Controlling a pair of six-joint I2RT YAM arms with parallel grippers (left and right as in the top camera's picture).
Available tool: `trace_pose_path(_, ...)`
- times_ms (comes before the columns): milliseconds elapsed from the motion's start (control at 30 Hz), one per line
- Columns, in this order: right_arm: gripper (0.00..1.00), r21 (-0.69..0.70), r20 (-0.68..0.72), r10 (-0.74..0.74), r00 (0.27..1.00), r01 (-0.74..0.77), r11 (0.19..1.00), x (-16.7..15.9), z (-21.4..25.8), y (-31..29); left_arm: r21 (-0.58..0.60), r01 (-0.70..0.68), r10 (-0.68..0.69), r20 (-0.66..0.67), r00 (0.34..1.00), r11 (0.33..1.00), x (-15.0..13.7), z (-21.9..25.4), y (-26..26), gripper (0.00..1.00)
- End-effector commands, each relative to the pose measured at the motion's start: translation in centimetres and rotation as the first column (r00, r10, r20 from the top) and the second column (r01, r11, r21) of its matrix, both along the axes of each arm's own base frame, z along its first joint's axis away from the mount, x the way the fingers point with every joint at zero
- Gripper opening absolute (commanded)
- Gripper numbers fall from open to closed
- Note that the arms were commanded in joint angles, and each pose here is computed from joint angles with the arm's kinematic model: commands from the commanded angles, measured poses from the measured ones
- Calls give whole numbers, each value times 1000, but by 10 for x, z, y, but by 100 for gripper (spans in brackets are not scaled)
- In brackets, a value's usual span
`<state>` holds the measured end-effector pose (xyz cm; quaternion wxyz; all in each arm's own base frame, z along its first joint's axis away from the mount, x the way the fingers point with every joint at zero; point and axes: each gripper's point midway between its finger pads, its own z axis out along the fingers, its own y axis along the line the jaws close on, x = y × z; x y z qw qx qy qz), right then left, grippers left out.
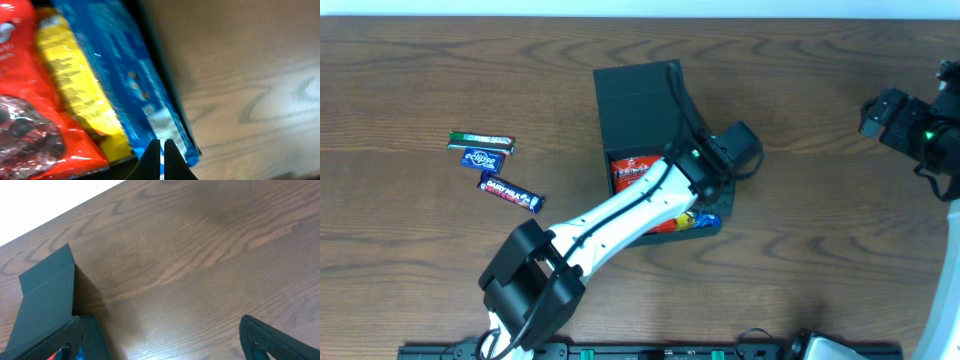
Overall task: Pack container
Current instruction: 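Push the blue bar down along the box's right side and release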
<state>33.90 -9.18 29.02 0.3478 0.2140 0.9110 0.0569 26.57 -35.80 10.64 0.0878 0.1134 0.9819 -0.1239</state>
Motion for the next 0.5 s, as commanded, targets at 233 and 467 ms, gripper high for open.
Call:
trace_pose_path(233, 99, -8, 20, 14, 1000, -14, 1000, -1, 8, 1, 25, 77, -77, 6, 997, 997, -11, -4, -1, 6)
trace_pose_path(467, 99, -8, 20, 14, 1000, -13, 1000, -1, 8, 1, 39, 86, -84, -44, 995, 996, -23, -24, 6, 6)
